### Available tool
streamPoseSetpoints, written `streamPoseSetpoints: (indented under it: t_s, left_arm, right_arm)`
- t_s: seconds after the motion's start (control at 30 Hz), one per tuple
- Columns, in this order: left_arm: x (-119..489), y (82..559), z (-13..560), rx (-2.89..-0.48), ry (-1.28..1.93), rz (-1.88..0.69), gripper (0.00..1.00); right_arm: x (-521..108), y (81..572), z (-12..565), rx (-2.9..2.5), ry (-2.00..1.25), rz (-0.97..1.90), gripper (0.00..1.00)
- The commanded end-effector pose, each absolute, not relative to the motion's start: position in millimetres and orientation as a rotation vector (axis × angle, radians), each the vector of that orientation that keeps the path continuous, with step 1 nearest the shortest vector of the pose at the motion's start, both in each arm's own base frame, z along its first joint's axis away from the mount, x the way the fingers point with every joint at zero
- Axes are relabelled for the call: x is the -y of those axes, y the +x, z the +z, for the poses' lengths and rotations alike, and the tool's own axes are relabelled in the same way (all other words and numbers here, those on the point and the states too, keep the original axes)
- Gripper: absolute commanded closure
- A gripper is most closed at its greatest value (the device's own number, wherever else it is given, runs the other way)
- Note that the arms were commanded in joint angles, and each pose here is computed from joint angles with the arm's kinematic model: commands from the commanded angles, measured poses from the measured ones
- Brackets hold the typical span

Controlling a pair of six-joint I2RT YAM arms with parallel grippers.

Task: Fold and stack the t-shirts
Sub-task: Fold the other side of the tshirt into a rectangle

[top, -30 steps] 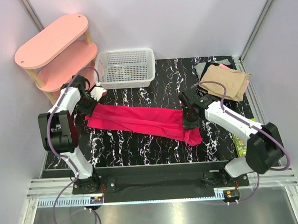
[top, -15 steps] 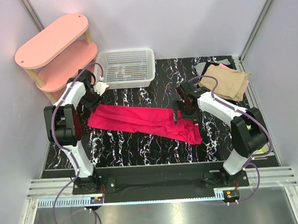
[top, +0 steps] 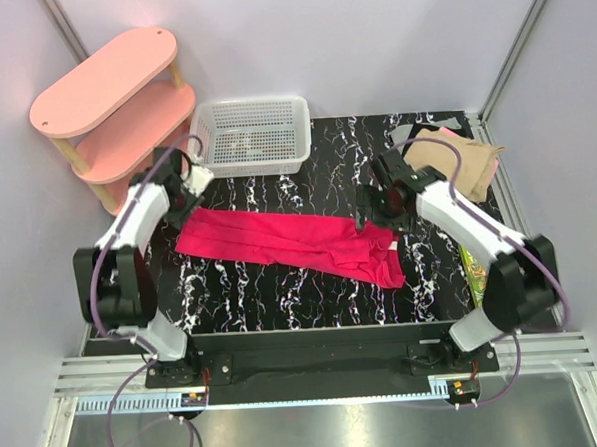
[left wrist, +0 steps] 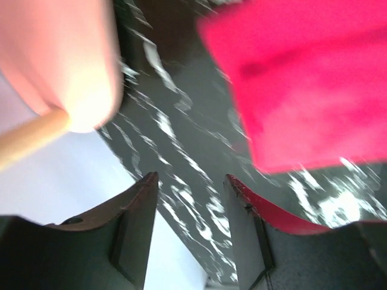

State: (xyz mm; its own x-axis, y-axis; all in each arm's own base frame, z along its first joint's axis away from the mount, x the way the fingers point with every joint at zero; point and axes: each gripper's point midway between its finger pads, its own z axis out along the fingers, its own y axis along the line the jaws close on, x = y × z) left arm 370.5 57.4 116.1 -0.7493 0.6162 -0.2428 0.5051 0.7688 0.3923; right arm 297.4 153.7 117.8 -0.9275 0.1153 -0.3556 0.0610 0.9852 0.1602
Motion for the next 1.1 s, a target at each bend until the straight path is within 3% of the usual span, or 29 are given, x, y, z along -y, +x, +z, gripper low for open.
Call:
streamPoseSetpoints:
  t_s: [0.0, 0.1, 0.27, 0.57, 0.7, 1.07]
  left_arm:
    - [4.3, 323.5, 115.8, -2.502, 1.054, 0.309, 0.47]
    - [25.9, 315.3, 92.1, -2.527, 1.101, 0.166, 0.47]
    - [23.1, 330.9, 56.5, -2.632, 1.085, 0.148, 0.52]
    - [1.7, 352.2, 28.6, -2.725, 1.033, 0.192, 0.54]
    - [-7.9, 350.0, 22.3, -2.744, 1.024, 0.196, 0.55]
    - [-26.7, 312.4, 15.1, -2.769, 0.998, 0.143, 0.57]
  right_arm:
    - [-183.5, 242.8, 144.9, -2.754, 0.142, 0.614, 0.00]
    - [-194.0, 220.8, 138.4, -2.753, 0.174, 0.762, 0.00]
    - [-195.1, 208.0, 113.9, -2.806, 0.185, 0.753, 0.00]
    - [-174.1, 226.3, 84.6, -2.820, 0.174, 0.447, 0.00]
    - [-178.4, 231.1, 80.5, -2.842, 0.170, 0.445, 0.00]
    - [-159.1, 239.7, 36.1, -2.898, 0.236, 0.251, 0.00]
